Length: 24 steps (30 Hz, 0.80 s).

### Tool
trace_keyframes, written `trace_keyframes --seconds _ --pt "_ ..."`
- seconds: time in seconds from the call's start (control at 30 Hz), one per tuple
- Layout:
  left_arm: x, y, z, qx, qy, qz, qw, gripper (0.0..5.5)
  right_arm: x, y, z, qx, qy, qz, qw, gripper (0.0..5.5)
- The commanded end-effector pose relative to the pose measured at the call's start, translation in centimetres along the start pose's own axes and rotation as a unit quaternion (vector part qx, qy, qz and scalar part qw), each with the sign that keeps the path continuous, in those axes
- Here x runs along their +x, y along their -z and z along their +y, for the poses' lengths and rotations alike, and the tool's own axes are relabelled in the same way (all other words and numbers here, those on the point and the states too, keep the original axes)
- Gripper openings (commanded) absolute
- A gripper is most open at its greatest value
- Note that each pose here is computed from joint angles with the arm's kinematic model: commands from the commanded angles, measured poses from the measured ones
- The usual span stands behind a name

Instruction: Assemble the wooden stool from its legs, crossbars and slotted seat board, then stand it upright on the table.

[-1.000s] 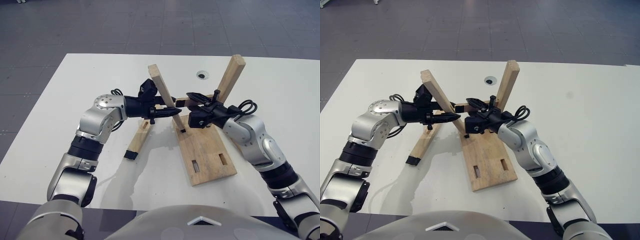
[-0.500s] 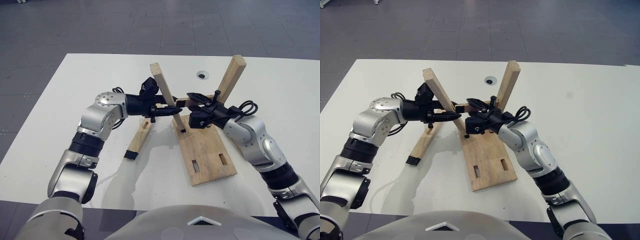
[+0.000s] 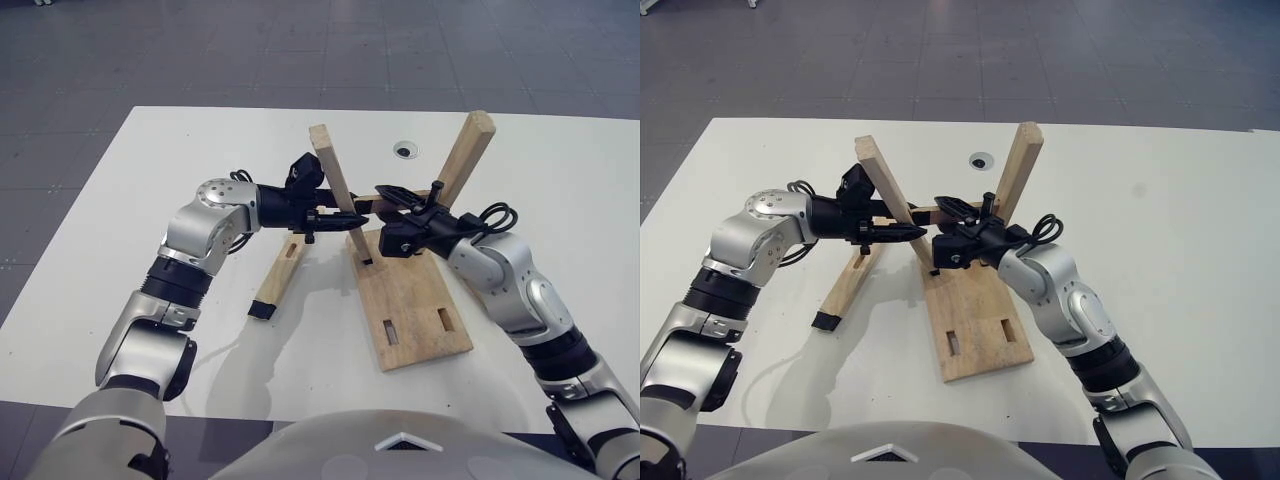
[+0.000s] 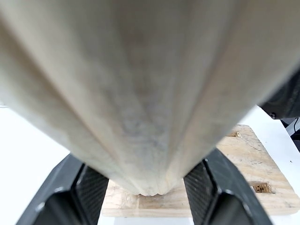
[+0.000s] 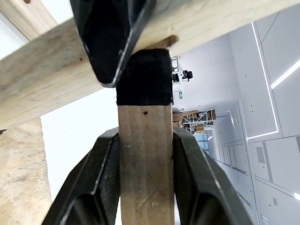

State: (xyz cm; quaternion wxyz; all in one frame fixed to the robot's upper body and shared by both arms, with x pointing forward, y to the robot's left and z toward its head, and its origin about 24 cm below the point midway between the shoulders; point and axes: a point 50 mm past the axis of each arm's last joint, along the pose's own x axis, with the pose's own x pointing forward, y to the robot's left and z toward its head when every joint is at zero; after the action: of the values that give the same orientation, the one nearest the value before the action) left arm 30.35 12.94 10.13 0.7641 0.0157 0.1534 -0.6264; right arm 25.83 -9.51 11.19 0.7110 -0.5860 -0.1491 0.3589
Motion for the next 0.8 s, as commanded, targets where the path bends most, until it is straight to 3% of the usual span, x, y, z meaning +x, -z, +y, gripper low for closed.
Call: trace_keyframes --seconds 0.03,0.13,0.33,0.8 --pt "-1.4 8.3 -0.5 -0.093 -0.047 0.19 0.976 2.06 -0.3 -0.3 -0.5 0.025 0.027 -0.014 0.999 1.34" --pt "-1.3 8.6 -0.8 -0.093 -0.047 0.191 0.976 2.06 -0.4 -0.1 -0.2 0.064 0.02 -0.013 0.998 1.34" --pt "-1.3 9.1 -1.0 -0.096 -0.047 0.192 0.975 2.06 -0.8 0.1 -0.6 0.119 0.024 -0.024 0.992 2.66" --pt "-1.4 9.1 -1.0 -0.097 -0.05 0.192 0.975 2.06 -3.4 1.2 -0.9 0.071 -0.007 -0.035 0.997 5.25"
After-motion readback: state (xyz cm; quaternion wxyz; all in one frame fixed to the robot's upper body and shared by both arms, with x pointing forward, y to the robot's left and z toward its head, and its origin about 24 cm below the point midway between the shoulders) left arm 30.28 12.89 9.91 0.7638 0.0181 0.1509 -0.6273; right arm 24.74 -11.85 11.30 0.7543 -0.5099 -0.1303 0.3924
